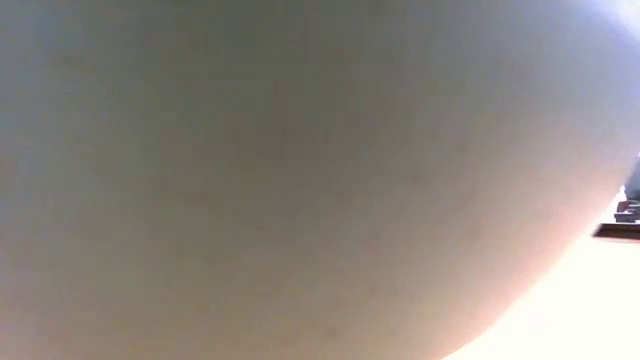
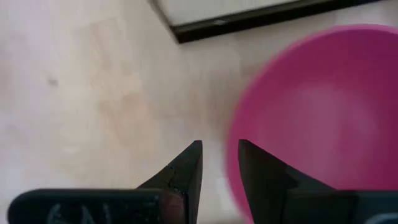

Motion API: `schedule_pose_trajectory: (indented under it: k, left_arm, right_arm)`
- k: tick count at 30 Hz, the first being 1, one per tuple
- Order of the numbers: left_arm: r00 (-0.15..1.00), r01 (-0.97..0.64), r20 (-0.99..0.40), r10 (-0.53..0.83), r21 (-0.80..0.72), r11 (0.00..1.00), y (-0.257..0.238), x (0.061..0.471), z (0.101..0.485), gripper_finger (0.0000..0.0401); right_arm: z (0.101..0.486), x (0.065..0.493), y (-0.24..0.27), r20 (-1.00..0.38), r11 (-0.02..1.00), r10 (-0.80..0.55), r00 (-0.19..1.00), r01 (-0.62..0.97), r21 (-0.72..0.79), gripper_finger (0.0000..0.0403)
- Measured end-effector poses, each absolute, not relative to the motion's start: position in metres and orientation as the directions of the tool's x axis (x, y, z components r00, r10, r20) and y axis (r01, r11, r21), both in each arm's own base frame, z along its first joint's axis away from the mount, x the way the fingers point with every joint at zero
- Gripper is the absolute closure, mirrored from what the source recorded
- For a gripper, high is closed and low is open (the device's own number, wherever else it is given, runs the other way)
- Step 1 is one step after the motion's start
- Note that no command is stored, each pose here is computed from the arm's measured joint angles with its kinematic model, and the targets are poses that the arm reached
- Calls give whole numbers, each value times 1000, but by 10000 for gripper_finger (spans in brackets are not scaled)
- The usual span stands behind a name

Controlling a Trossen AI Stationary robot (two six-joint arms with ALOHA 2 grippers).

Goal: Place and stack bowls onto a shelf
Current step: Stack the red bowl on top of the green bowl on the shelf

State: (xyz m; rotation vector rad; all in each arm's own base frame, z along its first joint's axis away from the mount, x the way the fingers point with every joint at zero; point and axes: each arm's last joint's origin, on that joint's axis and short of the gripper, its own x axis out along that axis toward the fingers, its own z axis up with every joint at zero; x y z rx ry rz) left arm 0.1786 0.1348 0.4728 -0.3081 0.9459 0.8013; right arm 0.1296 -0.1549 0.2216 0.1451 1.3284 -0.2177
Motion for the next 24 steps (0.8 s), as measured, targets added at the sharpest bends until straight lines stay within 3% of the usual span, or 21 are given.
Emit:
schedule_pose_trajectory:
  k: [24]
  left_arm:
    - [331,-730,-816,474,96,676,135,179,473,320]
  right_arm:
    - [206,137,-166,-979,962,-38,199,271,18,305]
